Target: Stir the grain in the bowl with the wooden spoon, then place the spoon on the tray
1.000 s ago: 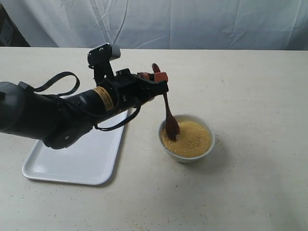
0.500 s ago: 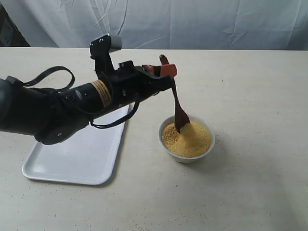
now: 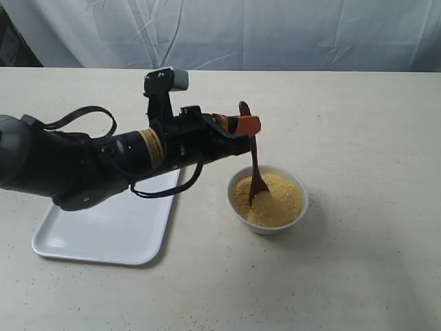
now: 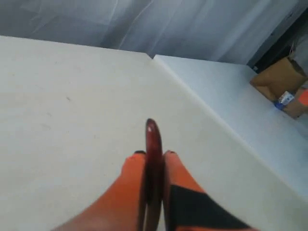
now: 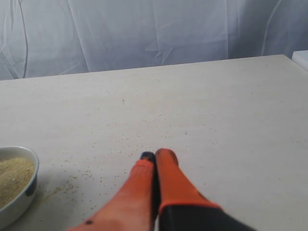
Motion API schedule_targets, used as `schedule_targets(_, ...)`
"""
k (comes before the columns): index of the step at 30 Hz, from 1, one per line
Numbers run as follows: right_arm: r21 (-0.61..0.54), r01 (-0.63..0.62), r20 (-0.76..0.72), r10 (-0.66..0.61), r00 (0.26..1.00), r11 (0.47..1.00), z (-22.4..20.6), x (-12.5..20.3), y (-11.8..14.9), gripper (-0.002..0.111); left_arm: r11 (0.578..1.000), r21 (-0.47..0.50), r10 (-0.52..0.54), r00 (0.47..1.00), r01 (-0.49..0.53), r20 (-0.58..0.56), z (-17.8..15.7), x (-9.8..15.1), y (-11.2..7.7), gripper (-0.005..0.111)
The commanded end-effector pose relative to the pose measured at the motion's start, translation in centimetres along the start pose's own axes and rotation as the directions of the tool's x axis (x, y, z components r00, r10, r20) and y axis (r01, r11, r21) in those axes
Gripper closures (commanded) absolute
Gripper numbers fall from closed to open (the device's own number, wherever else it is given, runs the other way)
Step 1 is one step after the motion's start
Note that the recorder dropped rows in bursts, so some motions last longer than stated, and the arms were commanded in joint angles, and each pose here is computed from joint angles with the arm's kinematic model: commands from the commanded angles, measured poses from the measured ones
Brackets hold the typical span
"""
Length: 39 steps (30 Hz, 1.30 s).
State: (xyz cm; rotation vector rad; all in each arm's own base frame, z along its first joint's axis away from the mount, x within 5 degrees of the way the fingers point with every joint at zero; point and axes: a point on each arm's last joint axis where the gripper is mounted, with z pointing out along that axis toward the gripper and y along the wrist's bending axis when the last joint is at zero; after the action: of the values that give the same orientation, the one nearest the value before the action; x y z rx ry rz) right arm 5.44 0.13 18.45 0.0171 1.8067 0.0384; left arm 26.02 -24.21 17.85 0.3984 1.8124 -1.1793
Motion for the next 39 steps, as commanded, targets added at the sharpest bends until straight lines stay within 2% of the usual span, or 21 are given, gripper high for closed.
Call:
schedule_targets(1, 0.007, 0.003, 0.013, -0.003, 1.000, 1.000, 0.0, -0.1, 0.0, 0.108, 0.995, 0.010, 0.101, 0.993, -0.102, 0.060, -0.8, -1.7, -0.6, 0.107)
schedule_targets(3, 0.007, 0.003, 0.013, -0.003, 1.000, 1.000, 0.0, -0.1, 0.0, 0.108, 0.991, -0.031, 0.128, 0.991, -0.127, 0.027, -0.7, -1.3, 0.0, 0.107)
schedule_targets(7, 0.007, 0.003, 0.013, -0.003, 1.000, 1.000, 0.0, -0.1, 0.0, 0.108, 0.994, -0.083, 0.064, 0.996, -0.069, -0.058, -0.1, 0.7, 1.5, 0.107)
schedule_targets(11, 0.007, 0.003, 0.013, -0.003, 1.000, 1.000, 0.0, -0.1, 0.0, 0.108, 1.000, -0.006, 0.011, 0.997, -0.011, -0.078, 0.3, 1.7, 1.4, 0.107)
schedule_targets(14, 0.007, 0.003, 0.013, -0.003, 1.000, 1.000, 0.0, -0.1, 0.0, 0.108, 0.998, 0.060, 0.029, 0.998, -0.026, -0.056, 0.3, 1.5, 0.8, 0.107)
schedule_targets(18, 0.007, 0.003, 0.013, -0.003, 1.000, 1.000, 0.0, -0.1, 0.0, 0.108, 0.997, 0.055, 0.059, 0.998, -0.059, 0.013, -0.1, 0.0, 0.1, 0.107)
schedule_targets(22, 0.007, 0.001, 0.013, -0.001, 1.000, 1.000, 0.0, -0.1, 0.0, 0.108, 0.987, 0.057, 0.145, 0.988, -0.148, 0.054, -0.6, -1.3, -0.7, 0.107)
schedule_targets(25, 0.007, 0.001, 0.013, -0.001, 1.000, 1.000, 0.0, -0.1, 0.0, 0.108, 0.972, 0.018, 0.232, 0.972, -0.233, 0.032, -0.7, -1.4, -0.6, 0.107)
schedule_targets(28, 0.007, 0.001, 0.013, -0.001, 1.000, 1.000, 0.0, -0.1, 0.0, 0.108, 0.960, -0.042, 0.274, 0.961, -0.275, -0.042, -0.5, -0.5, 0.4, 0.107)
schedule_targets(30, 0.007, 0.001, 0.013, -0.001, 1.000, 1.000, 0.0, -0.1, 0.0, 0.108, 0.959, -0.052, 0.274, 0.957, -0.279, -0.091, -0.3, 0.4, 1.1, 0.107)
schedule_targets(33, 0.007, 0.001, 0.013, -0.001, 1.000, 1.000, 0.0, -0.1, 0.0, 0.108, 0.964, -0.019, 0.260, 0.956, -0.265, -0.132, -0.1, 1.4, 1.3, 0.107)
schedule_targets(39, 0.007, 0.001, 0.013, -0.001, 1.000, 1.000, 0.0, -0.1, 0.0, 0.108, 0.979, 0.049, 0.202, 0.970, -0.198, -0.133, 0.0, 1.8, 0.8, 0.107)
